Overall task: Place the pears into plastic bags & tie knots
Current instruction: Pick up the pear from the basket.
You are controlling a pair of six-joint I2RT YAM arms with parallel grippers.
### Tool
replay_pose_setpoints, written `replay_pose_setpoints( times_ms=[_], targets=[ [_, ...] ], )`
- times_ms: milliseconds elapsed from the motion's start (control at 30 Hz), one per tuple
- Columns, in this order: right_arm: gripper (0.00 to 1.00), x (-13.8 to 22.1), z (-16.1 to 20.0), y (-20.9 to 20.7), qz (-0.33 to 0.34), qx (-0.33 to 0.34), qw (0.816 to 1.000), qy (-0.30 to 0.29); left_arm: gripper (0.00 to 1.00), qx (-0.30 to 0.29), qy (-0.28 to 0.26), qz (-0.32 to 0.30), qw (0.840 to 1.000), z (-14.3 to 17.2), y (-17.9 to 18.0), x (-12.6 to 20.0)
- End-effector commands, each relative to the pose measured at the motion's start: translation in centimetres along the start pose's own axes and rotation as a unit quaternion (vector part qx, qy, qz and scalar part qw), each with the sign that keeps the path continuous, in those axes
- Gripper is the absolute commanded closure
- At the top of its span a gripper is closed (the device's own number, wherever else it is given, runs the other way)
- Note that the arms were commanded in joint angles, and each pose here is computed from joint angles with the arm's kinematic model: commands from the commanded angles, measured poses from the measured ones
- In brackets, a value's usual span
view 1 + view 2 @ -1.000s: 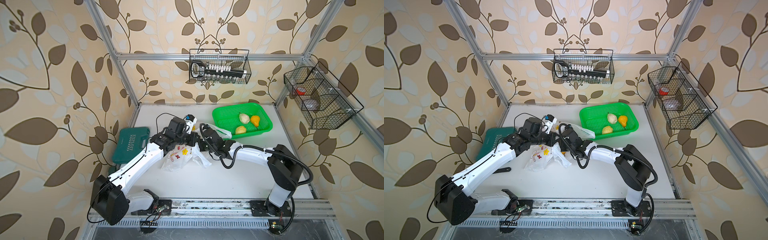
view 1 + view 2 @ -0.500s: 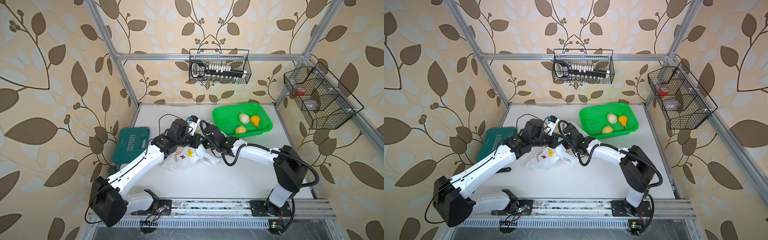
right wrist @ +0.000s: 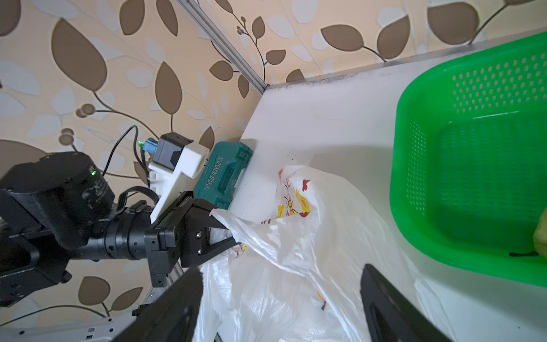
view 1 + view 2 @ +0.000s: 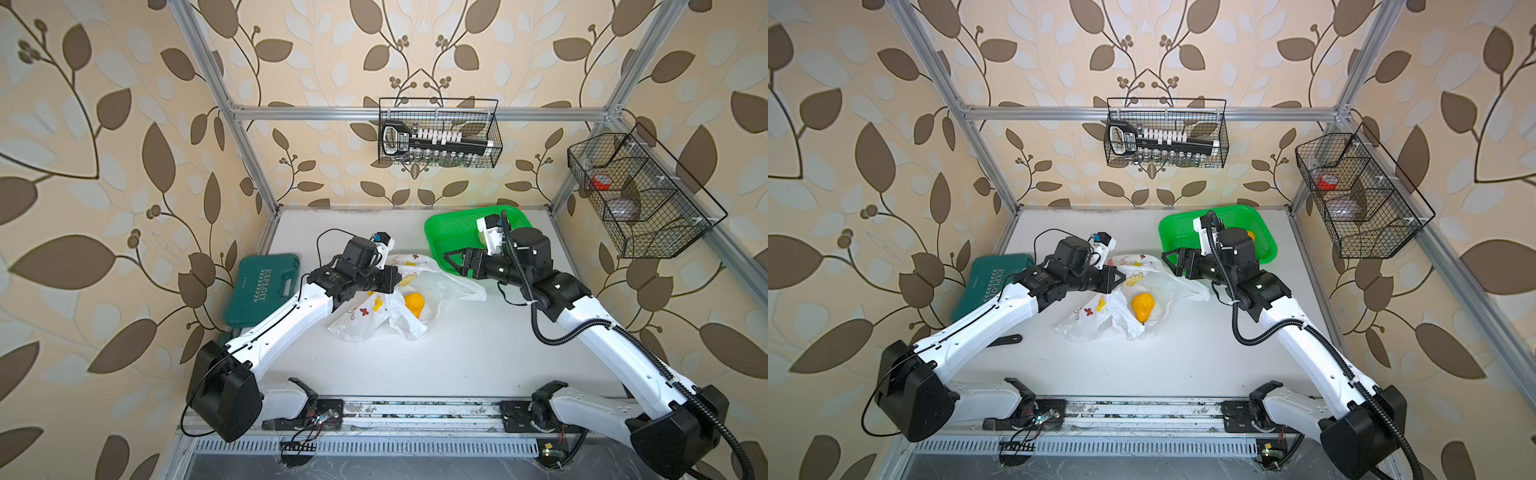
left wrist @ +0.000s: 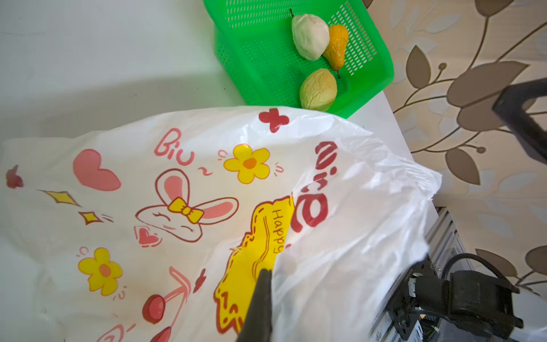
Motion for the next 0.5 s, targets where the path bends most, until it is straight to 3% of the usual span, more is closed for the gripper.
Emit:
replay_pose_setpoints(
  times_ms=[0, 100, 167, 333, 467],
  targets=[
    [0.24, 0.7, -1.2, -3.1, 0.053, -0.029, 0.998, -0.010, 1.00, 0.001, -0.013, -0.012, 1.000, -0.5, 0.0, 0.5],
    [0.23, 1.5, -3.4, -8.4, 0.172, -0.064, 0.982, -0.050, 1.00, 0.004, -0.022, -0.023, 0.999, -0.5, 0.4, 0.9],
    [0.16, 1.0, -4.4, -12.1, 0.248, -0.070, 0.965, -0.060, 1.00, 0.009, -0.031, -0.030, 0.999, -0.6, 0.6, 1.1],
    [0.12, -2.7, -5.7, -20.4, 0.394, -0.047, 0.917, -0.028, 1.00, 0.012, -0.034, -0.032, 0.999, -0.6, 0.7, 1.3],
    [0.11, -5.8, -6.5, -25.4, 0.456, -0.022, 0.890, 0.013, 1.00, 0.011, -0.032, -0.028, 0.999, -0.6, 0.5, 1.3]
  ],
)
Point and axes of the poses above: each gripper's point midway between its finger pads, its own x axis back along the fingers, its own y axis along the line the jaws close on, z = x × y, the point moved 2 cm from there along x, back along the fingers, and after that the axes turned 4 degrees about x, right-handed, at the moved point
